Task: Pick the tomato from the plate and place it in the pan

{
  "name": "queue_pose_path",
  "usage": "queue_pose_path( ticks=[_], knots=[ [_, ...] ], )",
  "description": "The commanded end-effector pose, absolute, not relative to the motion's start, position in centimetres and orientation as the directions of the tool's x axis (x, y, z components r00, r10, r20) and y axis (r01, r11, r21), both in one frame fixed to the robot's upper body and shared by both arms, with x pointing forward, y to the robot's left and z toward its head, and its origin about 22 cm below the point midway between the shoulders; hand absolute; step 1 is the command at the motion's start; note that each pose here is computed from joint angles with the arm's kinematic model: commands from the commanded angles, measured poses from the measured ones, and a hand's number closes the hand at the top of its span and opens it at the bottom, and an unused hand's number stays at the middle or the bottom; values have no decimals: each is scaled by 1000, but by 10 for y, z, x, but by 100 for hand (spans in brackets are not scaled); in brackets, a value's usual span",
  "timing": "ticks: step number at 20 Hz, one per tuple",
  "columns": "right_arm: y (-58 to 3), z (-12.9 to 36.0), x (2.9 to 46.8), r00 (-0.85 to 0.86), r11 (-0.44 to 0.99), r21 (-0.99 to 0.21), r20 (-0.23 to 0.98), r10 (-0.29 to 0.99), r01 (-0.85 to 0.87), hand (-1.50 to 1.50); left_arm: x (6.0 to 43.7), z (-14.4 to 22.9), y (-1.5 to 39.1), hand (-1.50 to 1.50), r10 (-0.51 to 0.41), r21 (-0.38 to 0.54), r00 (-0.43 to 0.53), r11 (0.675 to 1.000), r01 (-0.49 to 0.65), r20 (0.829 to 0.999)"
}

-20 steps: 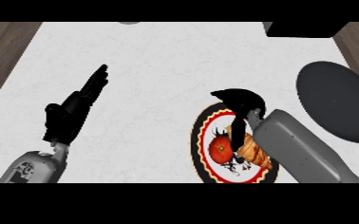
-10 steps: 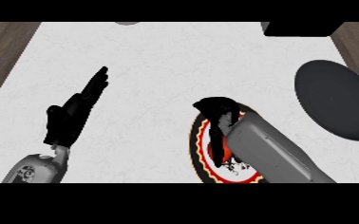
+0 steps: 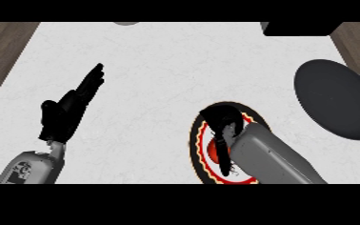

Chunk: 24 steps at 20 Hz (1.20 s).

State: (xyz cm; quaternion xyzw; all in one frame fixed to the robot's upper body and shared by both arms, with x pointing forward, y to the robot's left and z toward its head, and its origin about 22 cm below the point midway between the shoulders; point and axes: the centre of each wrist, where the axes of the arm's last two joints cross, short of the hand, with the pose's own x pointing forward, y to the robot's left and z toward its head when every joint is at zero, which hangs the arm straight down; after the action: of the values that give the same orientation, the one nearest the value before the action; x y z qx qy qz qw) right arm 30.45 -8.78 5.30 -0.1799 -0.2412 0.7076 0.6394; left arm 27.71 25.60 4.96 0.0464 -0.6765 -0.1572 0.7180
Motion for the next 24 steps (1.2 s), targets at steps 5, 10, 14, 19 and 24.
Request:
queue_pose_path(
  ticks=[5, 10, 14, 19, 24],
  knots=[
    [-79, 37, 290, -85, -104, -564, -61, 995, -819, -150, 278, 33, 256, 0, -287, 276, 40, 945, 173, 957],
    [-85, 26, 266, -95, -117, -568, -68, 993, -815, -150, 282, 57, 257, 0, -271, 263, 30, 952, 156, 962],
    [-89, 11, 291, -98, -107, -515, -45, 994, -851, -150, 291, 56, 254, 0, -280, 272, 24, 948, 163, 960],
    [-94, 1, 284, -212, -198, -464, -23, 977, -863, 150, 289, 63, 257, 0, -268, 261, 20, 952, 160, 963],
    [-95, -5, 280, -211, -194, -484, -20, 977, -853, 150, 273, 58, 240, 0, -295, 287, 20, 943, 170, 955]
  ],
)
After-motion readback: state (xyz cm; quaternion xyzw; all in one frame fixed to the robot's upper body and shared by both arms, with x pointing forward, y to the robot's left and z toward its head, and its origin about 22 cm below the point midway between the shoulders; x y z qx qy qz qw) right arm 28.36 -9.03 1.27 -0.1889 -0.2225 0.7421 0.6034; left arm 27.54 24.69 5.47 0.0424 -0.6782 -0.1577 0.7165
